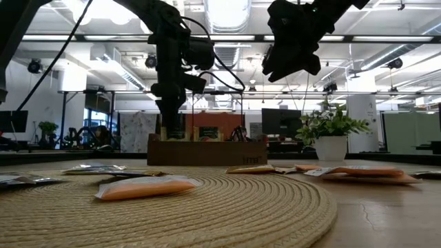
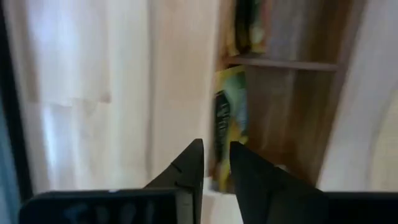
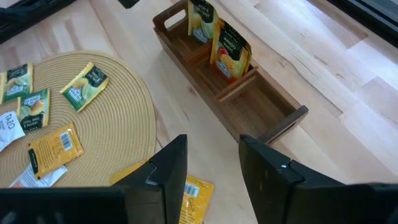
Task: Pick & Place Tea
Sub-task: Put the green tea bag into the left section of the wooden organizer
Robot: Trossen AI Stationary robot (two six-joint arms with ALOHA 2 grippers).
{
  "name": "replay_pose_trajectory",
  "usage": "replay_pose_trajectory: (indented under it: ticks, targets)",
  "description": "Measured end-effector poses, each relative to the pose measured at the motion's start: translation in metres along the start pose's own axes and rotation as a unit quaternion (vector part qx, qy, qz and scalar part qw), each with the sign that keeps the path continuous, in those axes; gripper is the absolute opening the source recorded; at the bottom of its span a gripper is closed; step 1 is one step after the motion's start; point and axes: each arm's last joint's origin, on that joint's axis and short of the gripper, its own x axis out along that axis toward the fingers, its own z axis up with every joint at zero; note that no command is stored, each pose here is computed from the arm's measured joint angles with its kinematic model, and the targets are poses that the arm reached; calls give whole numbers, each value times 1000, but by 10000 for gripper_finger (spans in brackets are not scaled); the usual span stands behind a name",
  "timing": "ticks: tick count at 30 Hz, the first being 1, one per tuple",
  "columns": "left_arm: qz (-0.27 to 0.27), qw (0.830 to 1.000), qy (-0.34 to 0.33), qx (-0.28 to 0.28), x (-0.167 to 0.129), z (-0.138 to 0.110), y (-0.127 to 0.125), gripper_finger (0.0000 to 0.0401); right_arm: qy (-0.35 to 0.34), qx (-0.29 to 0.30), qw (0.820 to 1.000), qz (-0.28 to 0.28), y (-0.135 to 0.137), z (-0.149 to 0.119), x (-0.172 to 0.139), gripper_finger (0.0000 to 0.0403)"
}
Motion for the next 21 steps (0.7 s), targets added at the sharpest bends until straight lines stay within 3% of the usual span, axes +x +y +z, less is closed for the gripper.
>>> replay_pose_trajectory:
  ticks: [6, 12, 18, 21]
  targets:
    - [31, 1000, -4, 1, -10, -1, 3, 76, 0, 0, 1000, 0, 0, 0, 0, 146]
    - [56, 997, -39, -24, -38, -4, 4, 76, 0, 0, 1000, 0, 0, 0, 0, 146]
    - [-61, 989, -104, -91, -72, -21, -17, 76, -1, 2, 1000, 4, -1, -2, 3, 146]
    - [-90, 984, -112, -106, -79, -33, -34, 76, 0, 4, 1000, 5, -1, -4, 4, 146]
